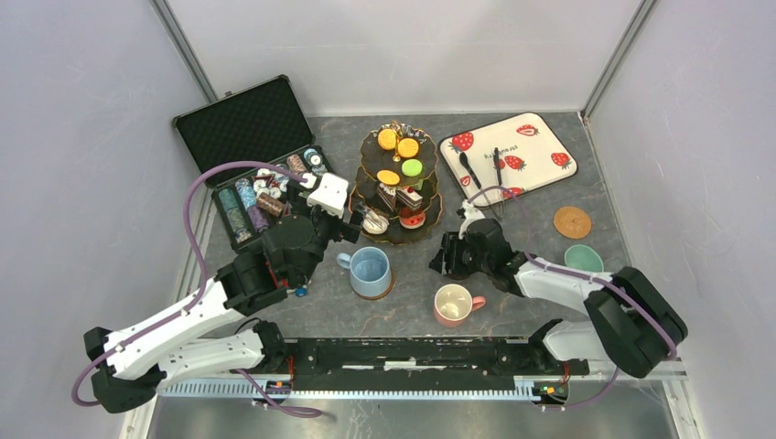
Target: Serve the afternoon tea
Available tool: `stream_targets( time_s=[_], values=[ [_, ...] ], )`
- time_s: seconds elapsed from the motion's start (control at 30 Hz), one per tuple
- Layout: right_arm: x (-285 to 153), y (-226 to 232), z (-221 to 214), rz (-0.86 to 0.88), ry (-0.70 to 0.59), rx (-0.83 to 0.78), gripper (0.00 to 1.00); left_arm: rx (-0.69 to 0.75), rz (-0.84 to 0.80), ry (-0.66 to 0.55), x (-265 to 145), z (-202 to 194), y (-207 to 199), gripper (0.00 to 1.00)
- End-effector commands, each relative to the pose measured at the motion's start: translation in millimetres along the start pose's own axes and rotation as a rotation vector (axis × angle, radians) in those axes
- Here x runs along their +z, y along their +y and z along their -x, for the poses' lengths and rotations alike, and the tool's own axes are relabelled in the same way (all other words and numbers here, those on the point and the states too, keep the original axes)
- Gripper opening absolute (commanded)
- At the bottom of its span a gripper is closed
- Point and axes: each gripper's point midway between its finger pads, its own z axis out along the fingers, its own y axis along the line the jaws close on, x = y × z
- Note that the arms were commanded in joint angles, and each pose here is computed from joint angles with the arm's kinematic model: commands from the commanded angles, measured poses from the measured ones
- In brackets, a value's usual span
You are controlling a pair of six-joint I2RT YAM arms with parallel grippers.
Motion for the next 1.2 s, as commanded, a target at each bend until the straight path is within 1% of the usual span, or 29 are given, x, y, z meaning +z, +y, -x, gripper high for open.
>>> stream_targets(
  time_s=[0.0,0.1,0.2,0.33,0.47,0.63,0.73,0.87,0.97,1.17],
  values=[
    [11.2,19.8,0.6,0.047,0.054,-0.075,0.56,-0.016,0.026,-0.032,1.7,10.1,3.6,1.0],
    [17.8,32.8,-1.5,0.076,0.09,-0.12,0.57,-0.015,0.029,-0.035,1.3,9.6,4.2,1.0],
    [20.1,47.3,0.5,0.115,0.095,-0.159,0.58,-0.012,0.035,-0.034,1.9,9.6,5.2,1.0],
    [21.9,61.7,4.9,0.166,0.107,-0.17,0.59,-0.006,0.039,-0.03,3.2,7.4,4.6,1.0],
    [20.3,75.9,17.2,0.205,0.081,-0.217,0.61,-0.004,0.03,-0.027,3.9,6.9,2.3,1.0],
    [9.2,67.8,44.4,0.101,0.016,-0.298,0.65,0.005,0.039,-0.023,5.1,5.6,2.8,1.0],
    [2.5,49.4,46.5,0.004,0.02,-0.338,0.71,0.0,0.039,-0.029,4.3,6.0,3.6,1.0],
    [0.0,34.5,38.7,-0.043,0.042,-0.37,0.78,0.005,0.045,-0.026,5.6,5.2,4.4,1.0],
    [4.6,25.5,27.8,-0.066,0.094,-0.383,0.79,0.027,0.053,-0.006,10.1,-1.0,2.3,1.0],
    [20.8,33.0,18.4,-0.016,0.143,-0.373,0.78,0.033,0.07,-0.003,12.0,-2.9,5.7,1.0]
  ],
)
